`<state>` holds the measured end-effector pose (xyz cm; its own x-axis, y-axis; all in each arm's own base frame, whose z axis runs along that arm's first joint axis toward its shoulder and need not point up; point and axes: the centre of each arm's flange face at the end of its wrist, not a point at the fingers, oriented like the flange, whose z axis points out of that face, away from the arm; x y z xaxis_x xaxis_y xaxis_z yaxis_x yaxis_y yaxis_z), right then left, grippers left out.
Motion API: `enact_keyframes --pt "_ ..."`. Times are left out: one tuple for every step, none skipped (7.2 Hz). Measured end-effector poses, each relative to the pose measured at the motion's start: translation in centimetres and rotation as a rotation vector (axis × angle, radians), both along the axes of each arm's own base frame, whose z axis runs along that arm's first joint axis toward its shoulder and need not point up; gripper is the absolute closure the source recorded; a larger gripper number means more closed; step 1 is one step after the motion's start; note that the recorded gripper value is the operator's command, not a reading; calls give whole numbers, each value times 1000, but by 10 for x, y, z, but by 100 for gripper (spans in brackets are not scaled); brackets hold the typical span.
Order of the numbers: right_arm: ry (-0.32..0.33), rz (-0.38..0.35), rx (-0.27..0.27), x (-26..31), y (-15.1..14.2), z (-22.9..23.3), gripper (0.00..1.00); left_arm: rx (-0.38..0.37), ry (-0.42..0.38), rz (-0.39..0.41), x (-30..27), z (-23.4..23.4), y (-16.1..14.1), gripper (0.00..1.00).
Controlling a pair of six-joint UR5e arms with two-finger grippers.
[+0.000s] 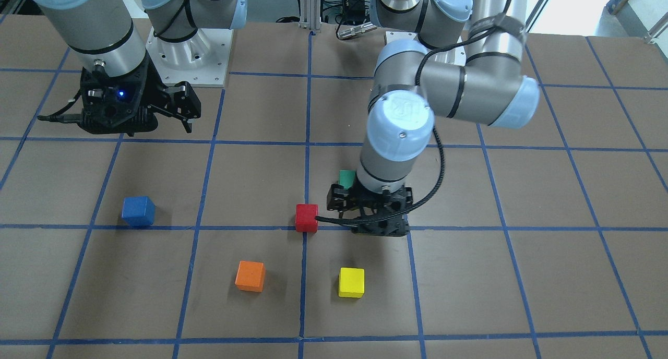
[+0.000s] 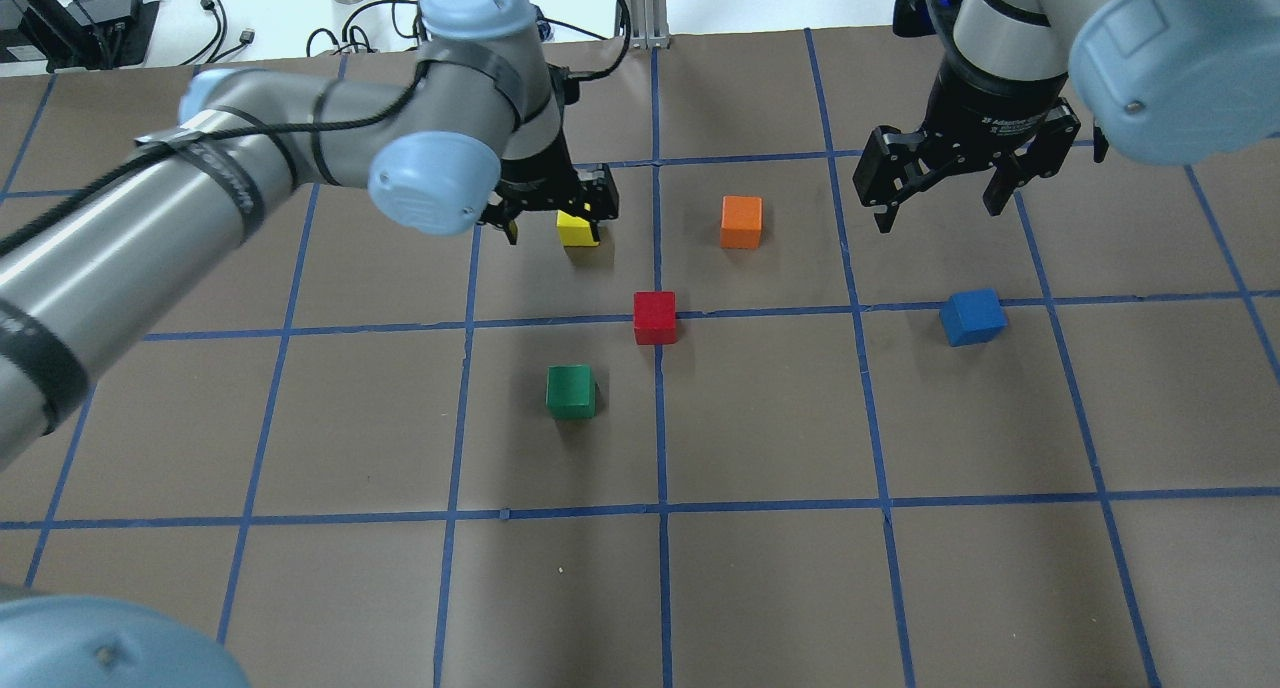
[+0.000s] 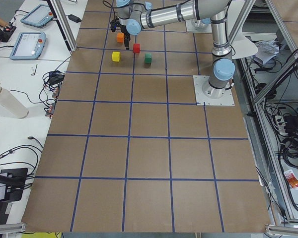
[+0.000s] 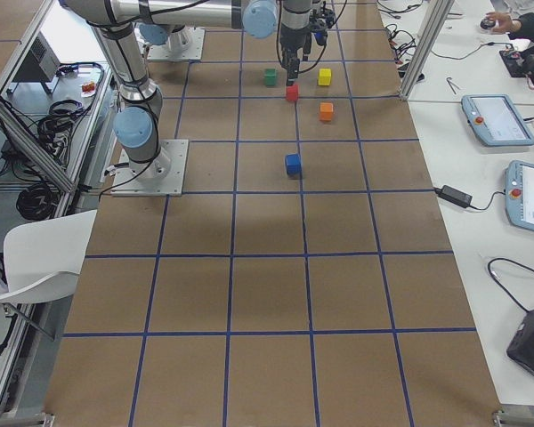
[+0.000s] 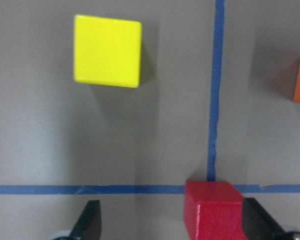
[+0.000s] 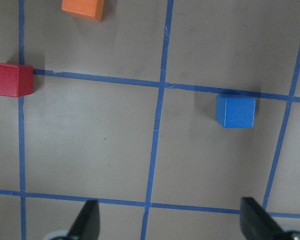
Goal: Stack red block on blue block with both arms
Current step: 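Raise the left gripper away while the right gripper moves over the red cube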
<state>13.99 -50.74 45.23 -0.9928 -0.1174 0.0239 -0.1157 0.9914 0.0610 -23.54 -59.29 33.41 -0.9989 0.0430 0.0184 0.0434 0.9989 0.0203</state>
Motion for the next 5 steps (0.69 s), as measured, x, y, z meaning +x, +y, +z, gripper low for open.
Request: enact_keyframes --pt "-12 1 -22 5 -10 -7 0 -6 -6 -5 41 45 -2 0" --pt "-28 -4 -60 12 -21 -13 0 -12 -9 3 71 85 4 0" --pt "-47 -10 -69 24 -29 -23 0 -18 -11 17 89 121 15 0" --pt "-70 -1 -58 49 -34 -39 0 -23 -11 35 103 148 25 0" --pt "-85 21 -49 82 -37 -56 0 -38 -7 57 116 169 29 0"
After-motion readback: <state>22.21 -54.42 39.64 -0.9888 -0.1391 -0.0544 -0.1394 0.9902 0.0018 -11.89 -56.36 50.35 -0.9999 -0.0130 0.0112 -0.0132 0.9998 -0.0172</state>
